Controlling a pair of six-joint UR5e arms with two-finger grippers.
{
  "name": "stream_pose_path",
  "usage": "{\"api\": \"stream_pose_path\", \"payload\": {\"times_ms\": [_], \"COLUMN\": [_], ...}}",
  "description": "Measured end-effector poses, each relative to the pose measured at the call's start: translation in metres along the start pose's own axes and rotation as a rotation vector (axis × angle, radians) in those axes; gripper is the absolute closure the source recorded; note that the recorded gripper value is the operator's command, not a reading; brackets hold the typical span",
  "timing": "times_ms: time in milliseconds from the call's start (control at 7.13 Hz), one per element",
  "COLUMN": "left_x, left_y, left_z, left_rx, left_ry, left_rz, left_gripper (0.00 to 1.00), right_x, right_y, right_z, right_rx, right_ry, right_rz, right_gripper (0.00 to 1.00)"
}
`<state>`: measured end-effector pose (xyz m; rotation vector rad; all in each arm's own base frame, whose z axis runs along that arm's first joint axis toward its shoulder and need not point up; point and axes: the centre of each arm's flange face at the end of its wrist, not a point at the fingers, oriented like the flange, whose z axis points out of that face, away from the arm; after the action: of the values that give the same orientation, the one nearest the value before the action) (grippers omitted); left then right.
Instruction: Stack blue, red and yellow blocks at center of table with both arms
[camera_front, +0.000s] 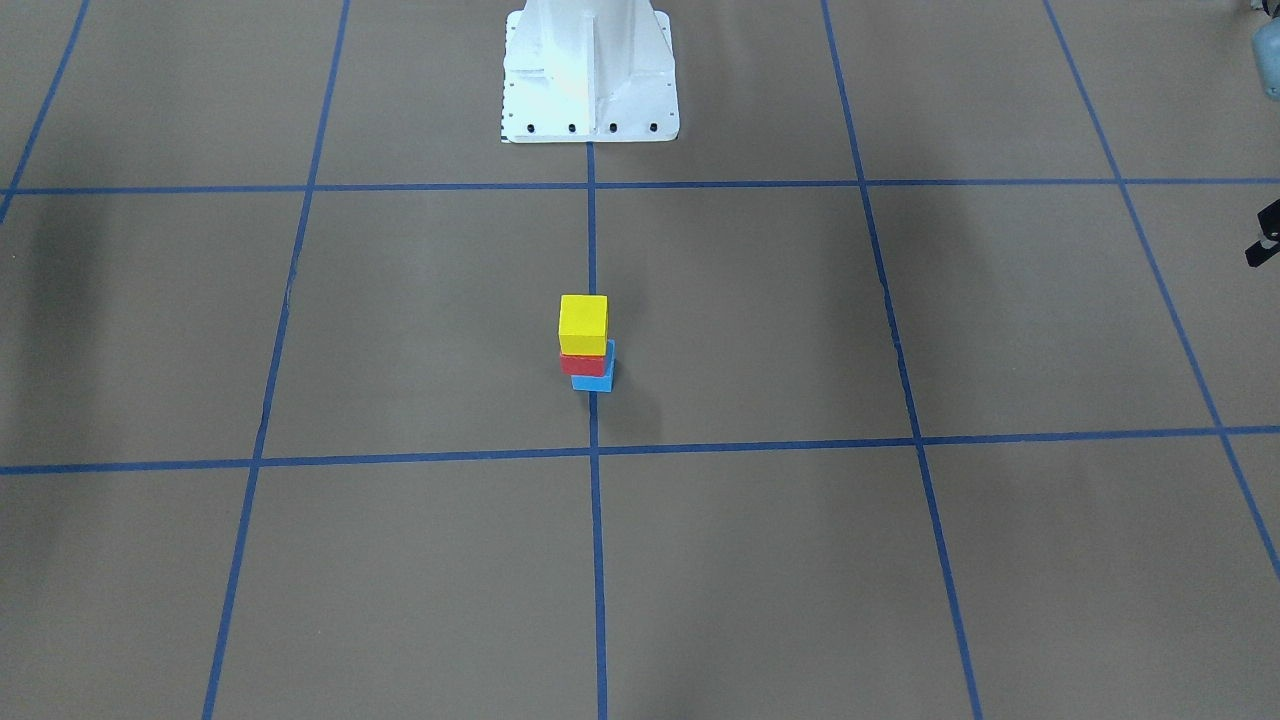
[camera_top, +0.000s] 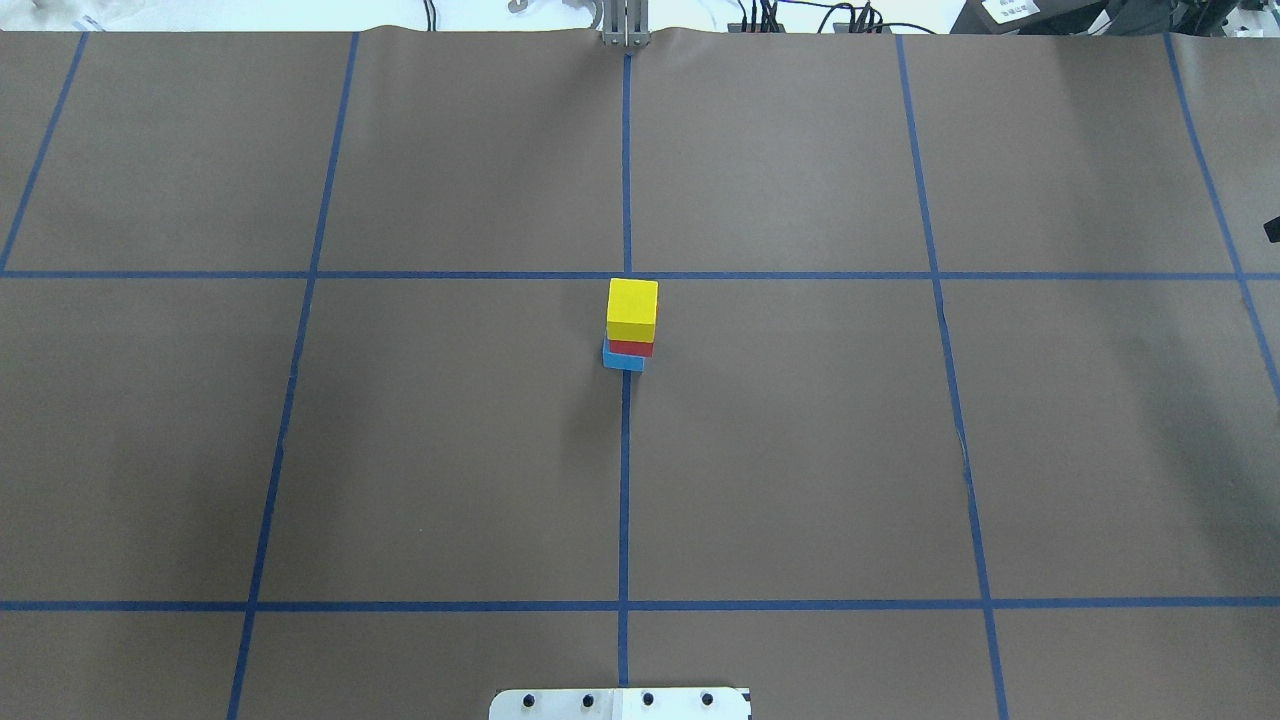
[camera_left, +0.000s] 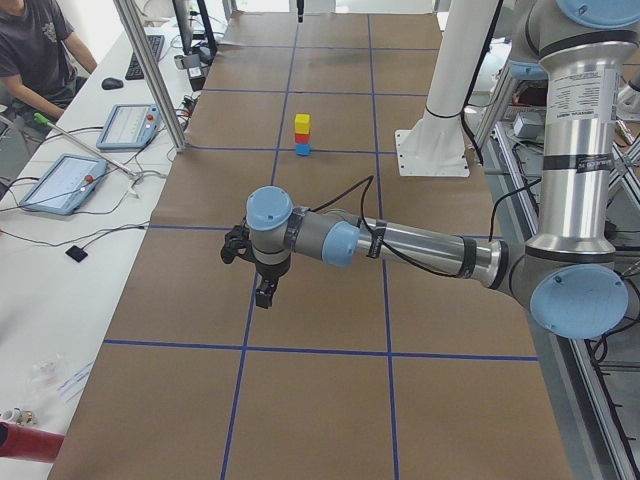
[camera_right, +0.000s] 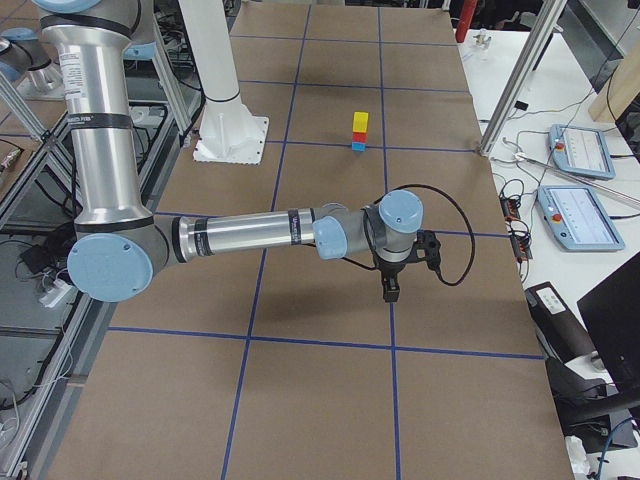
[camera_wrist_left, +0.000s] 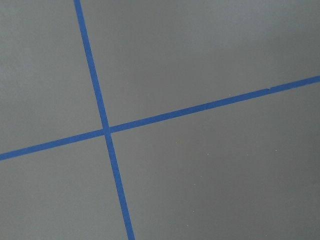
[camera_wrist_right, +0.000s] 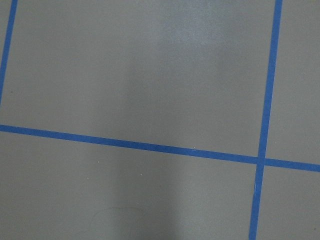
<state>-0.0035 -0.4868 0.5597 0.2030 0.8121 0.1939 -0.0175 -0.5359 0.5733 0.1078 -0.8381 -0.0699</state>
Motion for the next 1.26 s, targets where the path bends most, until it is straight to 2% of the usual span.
{"api": "stream_pose_path", "payload": {"times_ms": [561,1262], "left_x": [-0.009,-0.022], "left_y": [0.055,0.062], "left_z": [0.002,-0.002], "left_rx": [-0.018,-0.018], "left_ry": [-0.003,0.031], "left_rz": [-0.031,-0.081], "left_gripper": [0.00,0.00], "right_x": [-0.002,0.008], "right_y": [0.017,0.029], "right_z": [-0.011,-0.008], "right_rx": [0.021,0.013], "right_ry": [0.009,0.029], "right_rz": [0.004,0.022], "right_gripper": [0.00,0.00]}}
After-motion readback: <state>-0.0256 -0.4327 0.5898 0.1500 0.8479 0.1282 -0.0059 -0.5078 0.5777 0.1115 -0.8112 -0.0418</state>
